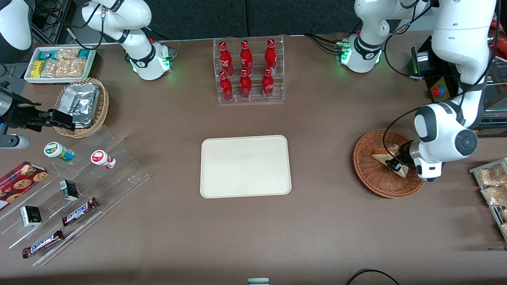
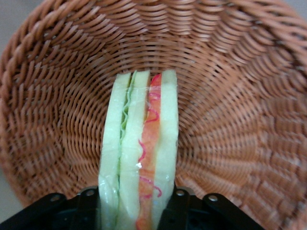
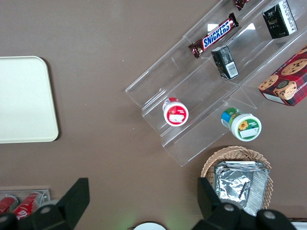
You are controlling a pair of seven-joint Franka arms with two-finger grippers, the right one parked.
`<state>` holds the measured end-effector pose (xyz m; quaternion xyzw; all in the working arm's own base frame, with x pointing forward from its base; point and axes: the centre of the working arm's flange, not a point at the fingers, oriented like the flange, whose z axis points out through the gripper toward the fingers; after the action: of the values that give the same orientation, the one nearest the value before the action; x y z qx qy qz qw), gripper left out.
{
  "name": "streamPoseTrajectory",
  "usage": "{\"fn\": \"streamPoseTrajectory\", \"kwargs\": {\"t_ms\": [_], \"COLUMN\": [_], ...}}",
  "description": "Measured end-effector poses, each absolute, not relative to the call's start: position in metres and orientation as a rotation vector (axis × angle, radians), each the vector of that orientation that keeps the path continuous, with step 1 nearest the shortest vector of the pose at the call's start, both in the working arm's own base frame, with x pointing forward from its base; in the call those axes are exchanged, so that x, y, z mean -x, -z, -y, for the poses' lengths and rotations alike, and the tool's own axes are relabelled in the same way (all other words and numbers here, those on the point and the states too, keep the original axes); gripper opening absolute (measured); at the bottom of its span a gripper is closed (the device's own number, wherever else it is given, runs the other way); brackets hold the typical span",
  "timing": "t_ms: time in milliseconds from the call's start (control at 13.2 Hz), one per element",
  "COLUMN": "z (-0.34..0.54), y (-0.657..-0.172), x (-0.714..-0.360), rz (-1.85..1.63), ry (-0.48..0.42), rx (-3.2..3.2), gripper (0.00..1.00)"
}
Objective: Place sandwich from basket to tray
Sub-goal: 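Lower the open left gripper and close it on the wrapped sandwich, then lift the sandwich with the left gripper and carry it over the tray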
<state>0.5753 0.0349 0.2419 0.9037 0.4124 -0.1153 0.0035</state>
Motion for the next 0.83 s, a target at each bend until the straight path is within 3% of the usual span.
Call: {"fn": "streamPoseTrajectory", "kwargs": {"t_ms": [302, 453, 830], "z": [-0.001, 0.051, 0.224], "y": [-0.325, -0.367, -0.423], "x": [-0.604, -0.611, -0.595], "rz": [-1.208, -1.149, -0.893], "ry": [0.431, 0.408, 0.302], "rx": [-2.849, -2.877, -2.973], "gripper": [0.31, 0.20, 0.20]}}
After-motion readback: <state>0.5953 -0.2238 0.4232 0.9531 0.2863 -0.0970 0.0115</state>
